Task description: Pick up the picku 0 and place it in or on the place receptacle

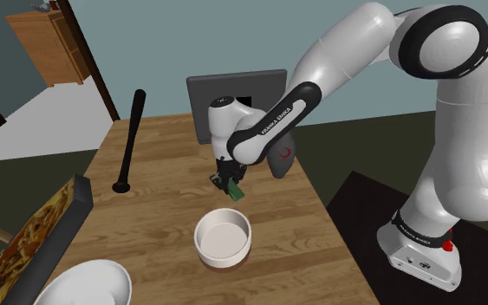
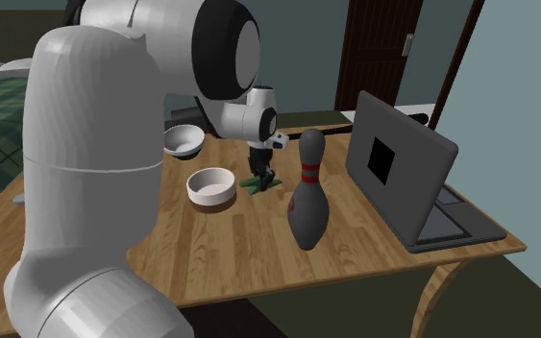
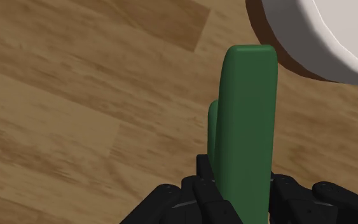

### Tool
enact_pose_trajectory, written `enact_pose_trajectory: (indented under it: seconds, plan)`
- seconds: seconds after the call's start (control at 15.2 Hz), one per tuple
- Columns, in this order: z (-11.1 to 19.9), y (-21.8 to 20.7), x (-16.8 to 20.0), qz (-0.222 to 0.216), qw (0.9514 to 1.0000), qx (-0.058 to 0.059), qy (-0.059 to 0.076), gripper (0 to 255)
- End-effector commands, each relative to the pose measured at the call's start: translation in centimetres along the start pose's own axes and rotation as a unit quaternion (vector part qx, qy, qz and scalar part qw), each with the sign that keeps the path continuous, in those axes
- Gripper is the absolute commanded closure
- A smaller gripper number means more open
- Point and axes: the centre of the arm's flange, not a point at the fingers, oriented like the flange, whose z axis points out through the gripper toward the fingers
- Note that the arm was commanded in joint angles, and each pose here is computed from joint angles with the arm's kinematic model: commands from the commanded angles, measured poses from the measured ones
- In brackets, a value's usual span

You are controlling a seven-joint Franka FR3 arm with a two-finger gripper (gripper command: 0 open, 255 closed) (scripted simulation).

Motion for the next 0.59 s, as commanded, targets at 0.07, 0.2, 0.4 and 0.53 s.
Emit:
enact_pose_trajectory:
  seconds: [0.07, 0.2, 0.4, 0.53]
  plan:
    - [-1.6, 0.0, 0.0, 0.000, 1.0000, 0.000, 0.000, 255]
    - [-2.7, 0.0, 0.0, 0.000, 1.0000, 0.000, 0.000, 255]
    - [-4.2, 0.0, -0.1, 0.000, 1.0000, 0.000, 0.000, 255]
    - [-5.3, -0.1, -0.1, 0.000, 1.0000, 0.000, 0.000, 255]
